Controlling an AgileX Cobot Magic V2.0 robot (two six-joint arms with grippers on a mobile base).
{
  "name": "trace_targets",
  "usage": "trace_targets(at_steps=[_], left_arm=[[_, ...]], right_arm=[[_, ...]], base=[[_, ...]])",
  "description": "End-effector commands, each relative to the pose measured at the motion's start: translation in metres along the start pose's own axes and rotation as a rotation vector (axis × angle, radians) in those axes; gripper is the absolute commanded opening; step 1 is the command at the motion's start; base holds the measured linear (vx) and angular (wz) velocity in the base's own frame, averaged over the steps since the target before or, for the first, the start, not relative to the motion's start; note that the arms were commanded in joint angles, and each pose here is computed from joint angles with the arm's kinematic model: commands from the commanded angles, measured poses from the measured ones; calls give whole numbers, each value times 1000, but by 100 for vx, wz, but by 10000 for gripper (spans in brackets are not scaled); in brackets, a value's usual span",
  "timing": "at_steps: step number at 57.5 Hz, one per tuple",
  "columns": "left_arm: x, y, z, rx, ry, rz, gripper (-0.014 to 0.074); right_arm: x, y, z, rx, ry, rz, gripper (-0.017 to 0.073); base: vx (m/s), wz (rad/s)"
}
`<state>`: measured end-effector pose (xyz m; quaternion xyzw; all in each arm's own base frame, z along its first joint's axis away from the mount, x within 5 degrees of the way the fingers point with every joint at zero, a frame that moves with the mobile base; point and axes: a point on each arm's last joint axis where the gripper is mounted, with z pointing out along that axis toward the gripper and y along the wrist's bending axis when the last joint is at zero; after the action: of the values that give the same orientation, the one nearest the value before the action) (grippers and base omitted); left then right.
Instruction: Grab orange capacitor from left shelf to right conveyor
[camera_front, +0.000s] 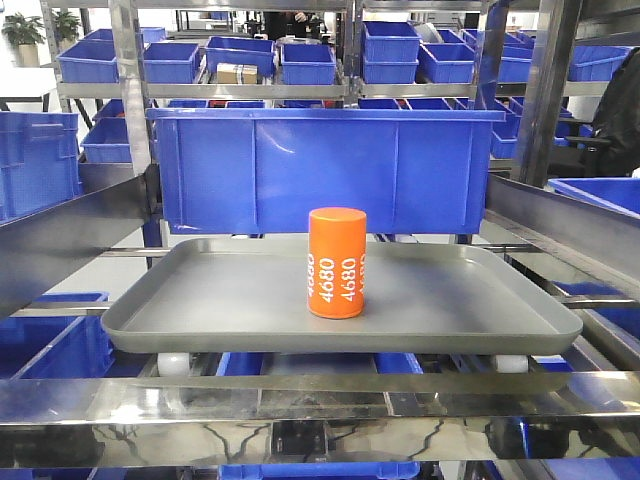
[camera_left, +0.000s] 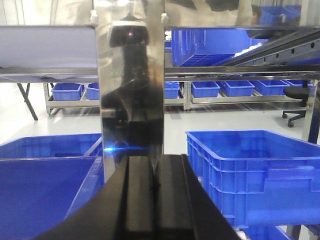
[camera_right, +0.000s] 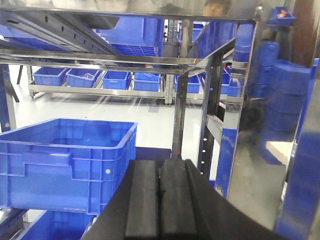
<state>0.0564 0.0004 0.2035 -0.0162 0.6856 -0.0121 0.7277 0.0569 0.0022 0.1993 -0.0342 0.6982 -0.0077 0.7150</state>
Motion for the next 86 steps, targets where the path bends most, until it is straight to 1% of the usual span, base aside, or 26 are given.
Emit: trace_targets(at_steps=[1, 26, 31, 38, 48, 53, 55, 60, 65, 71, 76, 82, 86], left_arm=[[3, 0, 0, 5, -61, -8, -6], [3, 0, 0, 5, -61, -8, -6], [3, 0, 0, 5, -61, -8, -6], [3, 0, 0, 5, -61, -8, -6], [3, 0, 0, 5, -61, -8, -6], [3, 0, 0, 5, -61, -8, -6], [3, 0, 0, 5, -61, -8, -6], [3, 0, 0, 5, -61, -8, -6], [3, 0, 0, 5, -61, -8, -6], [3, 0, 0, 5, -61, -8, -6], [3, 0, 0, 5, -61, -8, -6], [3, 0, 0, 5, -61, -8, -6], [3, 0, 0, 5, -61, -8, -6]], right_arm=[[-6, -1, -1, 13, -83, -15, -8], [-6, -1, -1, 13, -83, -15, -8], [-10, -1, -1, 17, -130, -22, -8], [-32, -3, -5, 25, -231, -11, -8], [-86, -5, -21, 26, -300, -15, -8], [-114, -7, -31, 28, -281, -50, -8], [-123, -8, -34, 32, -269, -72, -8], [-148, -9, -40, 28, -204, -96, -8], [-170, -10, -41, 20, -128, -96, -8], [-187, -10, -39, 2, -83, -64, -8], [-191, -9, -36, -17, -62, -24, -8], [-190, -9, -31, -19, -27, -26, 1], [-191, -9, -27, -24, 18, -34, 36]], base=[[0, 0], [0, 0], [0, 0], [0, 0], [0, 0], [0, 0], [0, 0], [0, 0], [0, 0], [0, 0], [0, 0], [0, 0], [0, 0]])
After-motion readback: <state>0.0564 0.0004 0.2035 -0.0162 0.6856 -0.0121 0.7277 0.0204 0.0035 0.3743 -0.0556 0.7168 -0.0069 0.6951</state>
